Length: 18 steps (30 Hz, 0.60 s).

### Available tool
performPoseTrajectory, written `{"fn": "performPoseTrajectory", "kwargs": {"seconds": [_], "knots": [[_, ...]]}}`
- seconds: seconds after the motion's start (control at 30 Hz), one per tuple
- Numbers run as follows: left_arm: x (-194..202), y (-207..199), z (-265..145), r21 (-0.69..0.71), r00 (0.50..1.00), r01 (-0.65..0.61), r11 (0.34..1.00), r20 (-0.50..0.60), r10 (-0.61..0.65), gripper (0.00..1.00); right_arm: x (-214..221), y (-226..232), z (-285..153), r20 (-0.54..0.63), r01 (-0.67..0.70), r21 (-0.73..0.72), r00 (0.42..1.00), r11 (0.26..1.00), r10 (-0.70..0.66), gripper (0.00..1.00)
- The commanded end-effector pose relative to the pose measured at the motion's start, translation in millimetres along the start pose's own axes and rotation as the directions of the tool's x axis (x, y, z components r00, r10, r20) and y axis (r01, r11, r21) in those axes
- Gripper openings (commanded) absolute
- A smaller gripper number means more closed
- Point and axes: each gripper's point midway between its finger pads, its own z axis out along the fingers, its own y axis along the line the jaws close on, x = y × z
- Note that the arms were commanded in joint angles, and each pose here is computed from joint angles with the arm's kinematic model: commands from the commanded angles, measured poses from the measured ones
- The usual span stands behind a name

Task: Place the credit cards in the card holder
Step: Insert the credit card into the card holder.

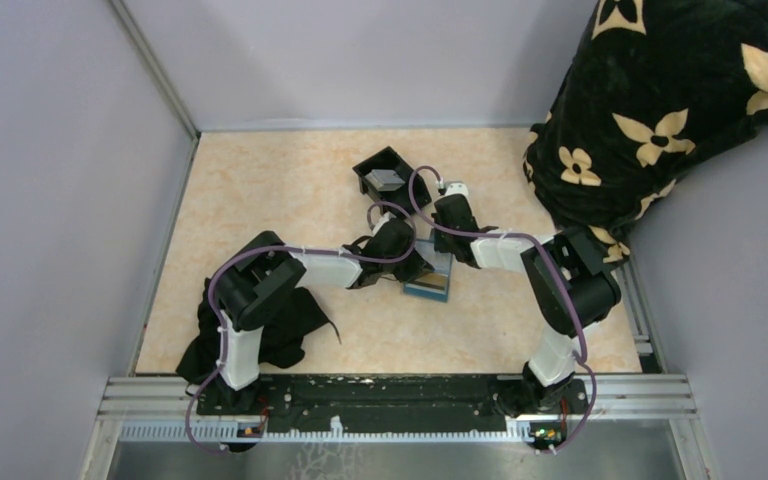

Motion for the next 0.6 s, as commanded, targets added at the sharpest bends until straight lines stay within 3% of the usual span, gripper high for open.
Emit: {"fn": "performPoseTrajectory", "kwargs": {"seconds": [0.0,0.57], "knots": [[-3,36,3,-0.113,0.999,-0.027,0.993,0.028,0.031,0.03,120,0,-20,-0.388,0.048,-0.051,0.919,0.998,-0.064,0.0],[-6,21,-9,-0.022,0.997,-0.05,0.999,0.05,0.051,0.0,122,0,-19,-0.394,0.047,-0.051,0.917,0.998,-0.063,0.0]]}}
